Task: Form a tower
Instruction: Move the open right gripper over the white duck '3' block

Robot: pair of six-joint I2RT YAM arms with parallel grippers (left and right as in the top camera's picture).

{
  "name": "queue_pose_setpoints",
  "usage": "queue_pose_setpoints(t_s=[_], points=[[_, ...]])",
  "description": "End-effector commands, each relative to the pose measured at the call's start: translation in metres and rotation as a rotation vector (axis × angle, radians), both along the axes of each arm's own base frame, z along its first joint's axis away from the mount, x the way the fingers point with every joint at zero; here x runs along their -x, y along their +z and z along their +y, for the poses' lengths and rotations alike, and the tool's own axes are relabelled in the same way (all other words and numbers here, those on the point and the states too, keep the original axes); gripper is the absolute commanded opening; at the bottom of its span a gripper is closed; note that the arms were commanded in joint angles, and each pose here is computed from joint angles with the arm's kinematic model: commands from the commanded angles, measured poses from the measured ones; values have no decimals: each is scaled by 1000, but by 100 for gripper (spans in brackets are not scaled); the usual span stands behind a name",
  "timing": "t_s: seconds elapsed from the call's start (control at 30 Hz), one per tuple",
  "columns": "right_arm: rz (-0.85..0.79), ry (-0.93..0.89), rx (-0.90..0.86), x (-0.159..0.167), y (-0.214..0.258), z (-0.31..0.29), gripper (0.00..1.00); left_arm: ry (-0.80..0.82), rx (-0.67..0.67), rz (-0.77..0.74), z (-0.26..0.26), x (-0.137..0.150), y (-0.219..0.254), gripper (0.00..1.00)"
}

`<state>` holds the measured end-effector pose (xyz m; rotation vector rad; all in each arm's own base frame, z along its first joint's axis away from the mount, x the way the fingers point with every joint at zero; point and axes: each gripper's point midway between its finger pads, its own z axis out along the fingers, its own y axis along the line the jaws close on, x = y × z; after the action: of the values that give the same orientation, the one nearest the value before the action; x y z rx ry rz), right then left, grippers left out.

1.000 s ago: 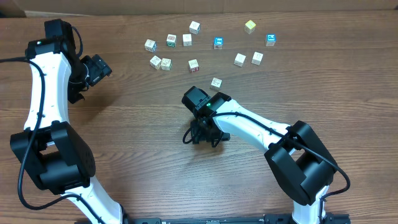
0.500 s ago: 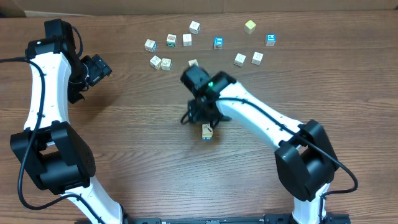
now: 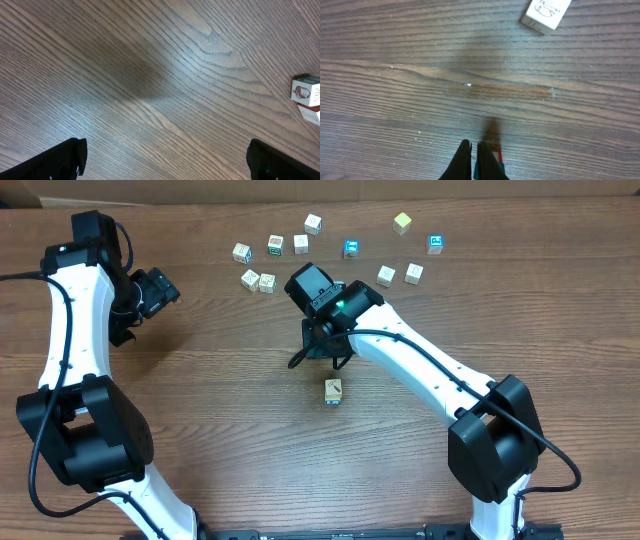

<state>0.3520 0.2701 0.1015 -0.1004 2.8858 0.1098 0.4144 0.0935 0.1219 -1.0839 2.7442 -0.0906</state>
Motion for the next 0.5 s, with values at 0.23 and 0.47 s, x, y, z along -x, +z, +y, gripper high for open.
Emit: queue_pose_setpoints(t_s=[0.23, 0.47], points=[[72, -76, 46, -2, -33, -14, 4, -18, -12, -40, -2, -4, 15, 100], [174, -120, -10, 0, -40, -27, 6, -18, -12, -40, -2, -4, 15, 100]])
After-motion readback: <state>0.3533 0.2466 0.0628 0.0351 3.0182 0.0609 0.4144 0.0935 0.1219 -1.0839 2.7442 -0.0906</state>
